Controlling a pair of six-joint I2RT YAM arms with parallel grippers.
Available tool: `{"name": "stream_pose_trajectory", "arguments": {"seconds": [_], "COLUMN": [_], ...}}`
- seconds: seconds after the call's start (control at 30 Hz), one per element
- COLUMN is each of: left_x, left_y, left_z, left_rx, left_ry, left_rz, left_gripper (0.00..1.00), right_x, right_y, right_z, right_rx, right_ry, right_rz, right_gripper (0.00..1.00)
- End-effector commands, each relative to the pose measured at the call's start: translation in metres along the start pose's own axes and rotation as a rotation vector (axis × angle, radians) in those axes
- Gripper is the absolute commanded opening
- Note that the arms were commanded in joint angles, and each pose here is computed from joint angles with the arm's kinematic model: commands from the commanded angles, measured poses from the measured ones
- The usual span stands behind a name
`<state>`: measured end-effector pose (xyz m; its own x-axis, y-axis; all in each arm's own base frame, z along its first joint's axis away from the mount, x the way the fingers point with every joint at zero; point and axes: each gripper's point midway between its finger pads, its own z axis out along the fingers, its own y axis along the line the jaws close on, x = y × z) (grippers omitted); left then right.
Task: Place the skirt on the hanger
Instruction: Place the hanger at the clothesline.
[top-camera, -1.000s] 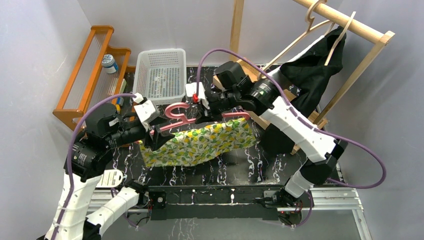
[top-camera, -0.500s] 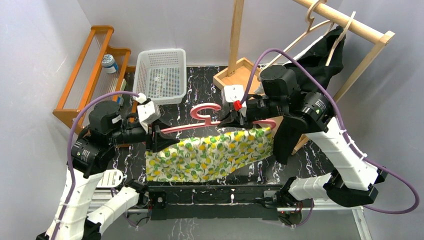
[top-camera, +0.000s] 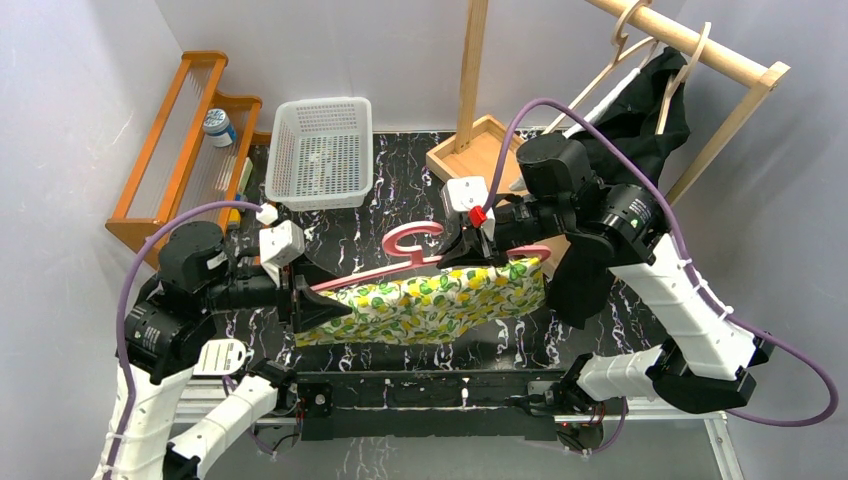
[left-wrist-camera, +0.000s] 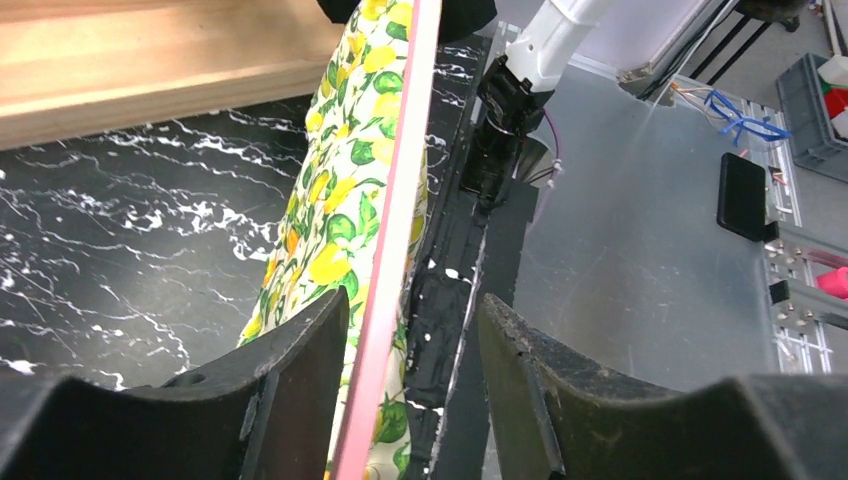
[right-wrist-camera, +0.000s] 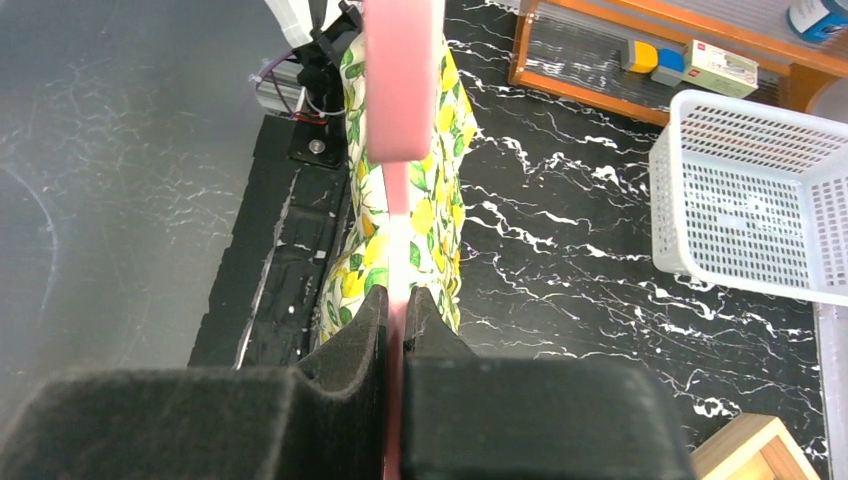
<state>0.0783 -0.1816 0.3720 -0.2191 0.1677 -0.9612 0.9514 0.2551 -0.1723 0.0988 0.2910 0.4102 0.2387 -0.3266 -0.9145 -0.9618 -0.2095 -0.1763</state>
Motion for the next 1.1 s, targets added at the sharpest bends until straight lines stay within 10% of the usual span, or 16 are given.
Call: {"name": "stream_pose_trajectory", "arguments": {"seconds": [0.0, 0.33, 0.5, 0.7, 1.07], "left_x": [0.012, 0.013, 0.012, 0.002, -0.019], "left_y": [-0.005, 0.001, 0.008, 0.021, 0.048], "left_z": [-0.001, 0.001, -0.002, -0.016, -0.045], "left_rx": [0.025, 0.033, -0.017, -0.166, -0.43], "left_ry": [0.064, 0.112, 0.117, 0.072, 0.024], "left_rz": [-0.083, -0.057, -0.012, 0.1, 0.187], "left_gripper": [0.47, 0.0, 0.0, 0.0, 0.0], "right_x": [-0.02, -0.006, -0.008, -0.017, -0.039], "right_y": [0.006, 0.009, 0.002, -0.011, -0.038], "right_z": [-0.001, 0.013, 0.015, 0.013, -0.004], "right_rx": [-0.034, -0.076, -0.048, 0.028, 0.226], "right_ry": [-0.084, -0.057, -0.06, -0.082, -0.171], "right_rz": [-0.045, 0.01, 0.017, 0.031, -0.049], "right_gripper": [0.0, 0.0, 0.0, 0.7, 0.85]}}
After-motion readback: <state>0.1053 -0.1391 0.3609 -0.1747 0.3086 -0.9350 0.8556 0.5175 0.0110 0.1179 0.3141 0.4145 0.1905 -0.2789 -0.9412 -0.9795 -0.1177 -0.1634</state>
